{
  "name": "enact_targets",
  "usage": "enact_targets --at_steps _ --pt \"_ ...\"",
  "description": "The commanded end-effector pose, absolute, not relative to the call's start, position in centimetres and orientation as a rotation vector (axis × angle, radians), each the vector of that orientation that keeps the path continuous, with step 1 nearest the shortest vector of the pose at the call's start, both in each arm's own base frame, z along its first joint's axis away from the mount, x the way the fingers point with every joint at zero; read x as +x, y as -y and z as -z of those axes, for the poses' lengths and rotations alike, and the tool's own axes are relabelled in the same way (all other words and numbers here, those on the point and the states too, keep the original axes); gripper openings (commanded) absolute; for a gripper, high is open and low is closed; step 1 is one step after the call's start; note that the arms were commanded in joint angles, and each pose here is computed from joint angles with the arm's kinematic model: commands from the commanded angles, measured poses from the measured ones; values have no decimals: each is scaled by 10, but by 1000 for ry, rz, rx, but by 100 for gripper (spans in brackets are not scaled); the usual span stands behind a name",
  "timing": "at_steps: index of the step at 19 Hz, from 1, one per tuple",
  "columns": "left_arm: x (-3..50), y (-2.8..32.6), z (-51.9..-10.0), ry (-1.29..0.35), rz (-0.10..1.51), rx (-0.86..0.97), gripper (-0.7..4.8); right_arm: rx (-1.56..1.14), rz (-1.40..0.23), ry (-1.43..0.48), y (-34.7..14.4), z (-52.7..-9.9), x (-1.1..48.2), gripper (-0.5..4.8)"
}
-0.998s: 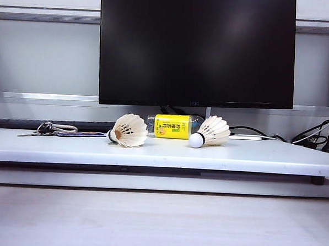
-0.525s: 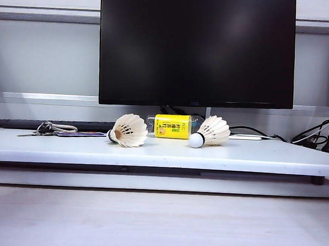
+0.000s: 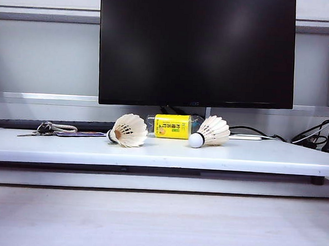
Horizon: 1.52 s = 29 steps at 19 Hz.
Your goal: Stack the badminton balls on the table vertically.
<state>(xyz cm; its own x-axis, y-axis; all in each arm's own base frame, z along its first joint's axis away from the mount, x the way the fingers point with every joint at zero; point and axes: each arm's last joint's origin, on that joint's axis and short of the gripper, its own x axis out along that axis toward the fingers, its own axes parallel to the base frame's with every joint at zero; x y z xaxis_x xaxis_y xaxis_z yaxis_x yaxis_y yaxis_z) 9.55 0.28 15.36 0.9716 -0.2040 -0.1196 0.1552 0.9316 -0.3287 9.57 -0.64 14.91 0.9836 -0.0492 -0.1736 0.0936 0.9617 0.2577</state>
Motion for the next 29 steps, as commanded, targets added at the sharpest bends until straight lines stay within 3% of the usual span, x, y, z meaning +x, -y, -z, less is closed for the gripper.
enact_targets --at_steps 1,8,16,19,20,21,29 --pt "95 -2 -152 -177 189 -501 25 482 22 -170 4 -150 96 -5" --pt "93 4 -154 -235 413 -571 25 545 -388 -241 -7 -153 94 0" --pt "91 20 -168 -178 657 -591 28 626 -680 -316 -23 -164 88 6" --pt "90 26 -167 -206 684 -620 46 633 -705 -340 -28 -176 83 12" --pt "90 27 -167 -224 683 -649 98 634 -702 -360 -29 -182 82 13" --pt "90 28 -166 -240 677 -675 114 629 -707 -377 -30 -187 81 13" --pt "89 31 -158 -347 637 -756 116 412 -672 -613 -37 -265 119 14"
